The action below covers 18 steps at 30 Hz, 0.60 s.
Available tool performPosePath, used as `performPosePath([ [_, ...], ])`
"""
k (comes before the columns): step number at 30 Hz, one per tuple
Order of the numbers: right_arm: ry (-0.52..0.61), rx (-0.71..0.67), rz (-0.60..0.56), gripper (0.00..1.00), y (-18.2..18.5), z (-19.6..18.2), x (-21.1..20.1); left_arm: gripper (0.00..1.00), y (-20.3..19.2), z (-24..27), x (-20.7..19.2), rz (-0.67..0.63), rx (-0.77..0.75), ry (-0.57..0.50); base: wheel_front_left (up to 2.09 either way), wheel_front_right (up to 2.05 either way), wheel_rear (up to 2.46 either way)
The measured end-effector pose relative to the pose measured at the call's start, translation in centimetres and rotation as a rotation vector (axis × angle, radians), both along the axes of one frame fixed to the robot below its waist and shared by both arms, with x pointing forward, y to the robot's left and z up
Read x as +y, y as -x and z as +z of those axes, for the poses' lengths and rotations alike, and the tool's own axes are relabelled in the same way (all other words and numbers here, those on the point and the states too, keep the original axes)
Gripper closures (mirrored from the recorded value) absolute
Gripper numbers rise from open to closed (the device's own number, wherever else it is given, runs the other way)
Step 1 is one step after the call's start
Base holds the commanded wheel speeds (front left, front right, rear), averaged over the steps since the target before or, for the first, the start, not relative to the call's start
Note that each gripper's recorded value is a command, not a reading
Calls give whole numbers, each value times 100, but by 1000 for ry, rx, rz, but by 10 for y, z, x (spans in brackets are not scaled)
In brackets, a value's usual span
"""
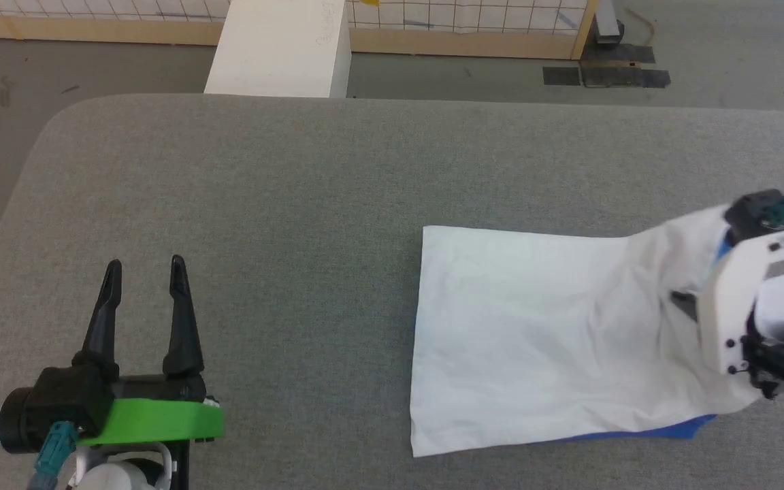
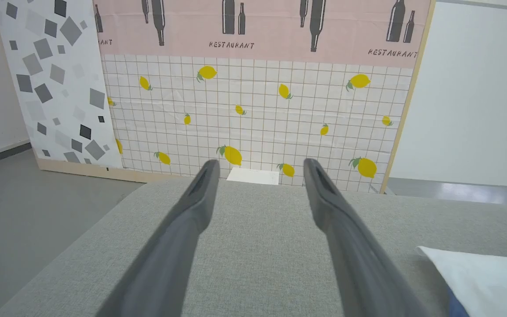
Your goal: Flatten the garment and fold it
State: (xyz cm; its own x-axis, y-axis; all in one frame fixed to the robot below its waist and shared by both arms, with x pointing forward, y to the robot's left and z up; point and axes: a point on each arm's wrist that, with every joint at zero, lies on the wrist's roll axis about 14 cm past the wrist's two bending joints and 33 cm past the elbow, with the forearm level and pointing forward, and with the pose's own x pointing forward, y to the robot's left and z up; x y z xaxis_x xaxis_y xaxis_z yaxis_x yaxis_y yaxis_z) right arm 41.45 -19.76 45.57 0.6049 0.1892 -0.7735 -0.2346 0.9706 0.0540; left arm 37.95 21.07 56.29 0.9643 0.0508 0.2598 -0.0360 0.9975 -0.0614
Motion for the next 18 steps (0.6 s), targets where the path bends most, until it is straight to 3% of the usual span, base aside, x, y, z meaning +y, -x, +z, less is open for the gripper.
performPosePath([
  [4, -62, 13, 170, 100, 8, 7, 58, 0, 1, -1, 0, 0, 4, 2, 0, 0, 0],
  [5, -125, 38, 274, 100, 9, 3, 106, 0, 4, -3, 3, 9, 11, 2, 0, 0, 0],
  [18, -211, 127, 362, 100, -2, -32, 184, 0, 15, -14, 20, 62, 51, -1, 0, 0, 0],
])
